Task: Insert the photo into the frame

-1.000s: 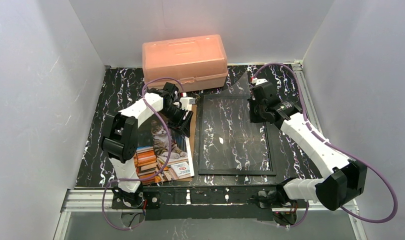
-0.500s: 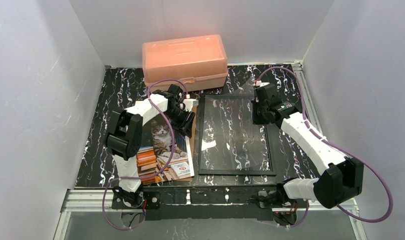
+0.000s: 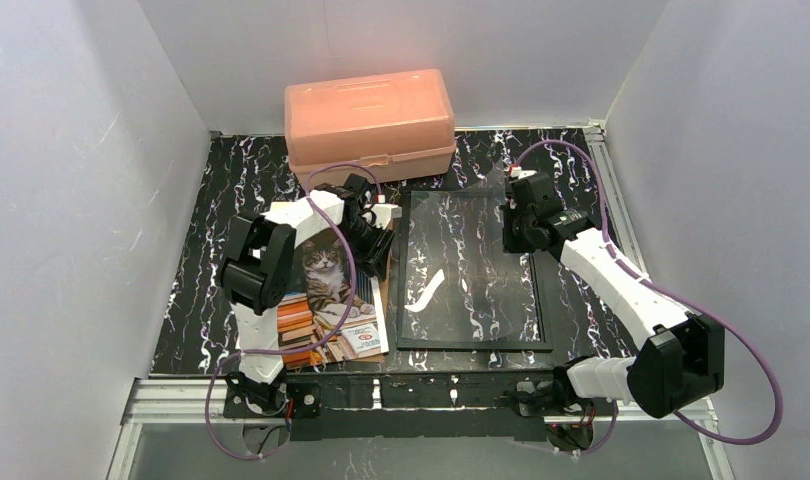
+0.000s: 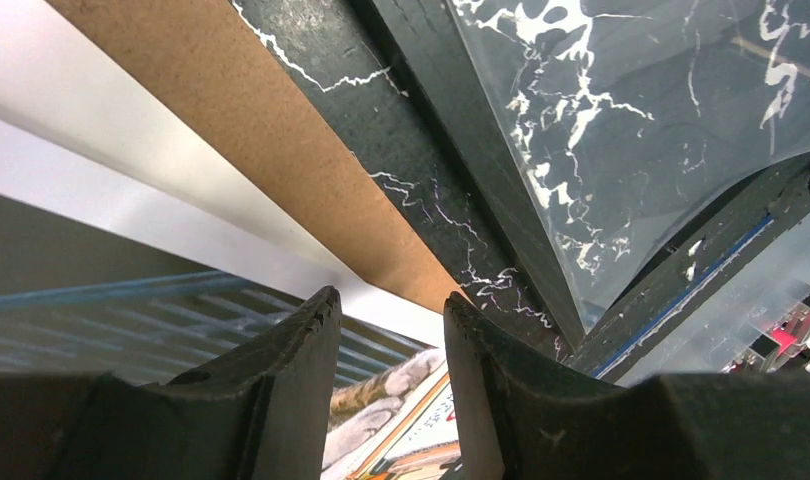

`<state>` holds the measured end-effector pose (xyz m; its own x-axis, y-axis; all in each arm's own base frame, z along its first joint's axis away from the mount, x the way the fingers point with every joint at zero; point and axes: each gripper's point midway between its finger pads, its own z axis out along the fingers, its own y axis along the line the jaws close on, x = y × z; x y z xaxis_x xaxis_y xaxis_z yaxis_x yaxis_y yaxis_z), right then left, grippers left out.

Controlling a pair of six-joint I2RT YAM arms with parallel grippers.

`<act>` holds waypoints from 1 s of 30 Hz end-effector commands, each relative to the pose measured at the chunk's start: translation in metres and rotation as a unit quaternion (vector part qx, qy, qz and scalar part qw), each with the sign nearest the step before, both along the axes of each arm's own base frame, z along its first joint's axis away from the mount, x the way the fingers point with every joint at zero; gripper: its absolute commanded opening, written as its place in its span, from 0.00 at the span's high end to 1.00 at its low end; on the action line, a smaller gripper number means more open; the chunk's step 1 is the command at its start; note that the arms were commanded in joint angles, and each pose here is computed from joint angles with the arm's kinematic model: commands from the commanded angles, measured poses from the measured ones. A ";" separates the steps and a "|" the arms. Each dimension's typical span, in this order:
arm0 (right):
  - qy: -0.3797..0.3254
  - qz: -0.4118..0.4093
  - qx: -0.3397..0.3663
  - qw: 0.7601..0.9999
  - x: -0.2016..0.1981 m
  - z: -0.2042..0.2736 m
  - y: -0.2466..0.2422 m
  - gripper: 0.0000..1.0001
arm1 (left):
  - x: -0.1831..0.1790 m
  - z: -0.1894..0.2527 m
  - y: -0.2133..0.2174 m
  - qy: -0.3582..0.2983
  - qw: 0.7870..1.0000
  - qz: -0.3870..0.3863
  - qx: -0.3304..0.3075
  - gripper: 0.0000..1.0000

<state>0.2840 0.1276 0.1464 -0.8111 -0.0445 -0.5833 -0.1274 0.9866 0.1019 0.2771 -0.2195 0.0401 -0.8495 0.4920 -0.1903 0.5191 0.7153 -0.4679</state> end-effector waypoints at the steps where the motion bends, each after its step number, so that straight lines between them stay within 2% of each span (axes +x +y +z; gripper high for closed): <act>1: -0.023 0.022 0.037 0.999 0.002 0.013 0.013 0.99 | 0.004 -0.001 -0.005 -0.001 1.000 -0.003 0.004 0.60; 20: 0.016 0.069 0.123 0.990 -0.001 0.050 0.026 0.99 | 0.000 0.001 -0.014 -0.002 1.000 -0.006 -0.014 0.61; 30: 0.032 0.086 0.126 0.988 0.006 0.049 0.030 0.99 | 0.000 0.004 -0.017 -0.007 1.000 -0.012 -0.017 0.61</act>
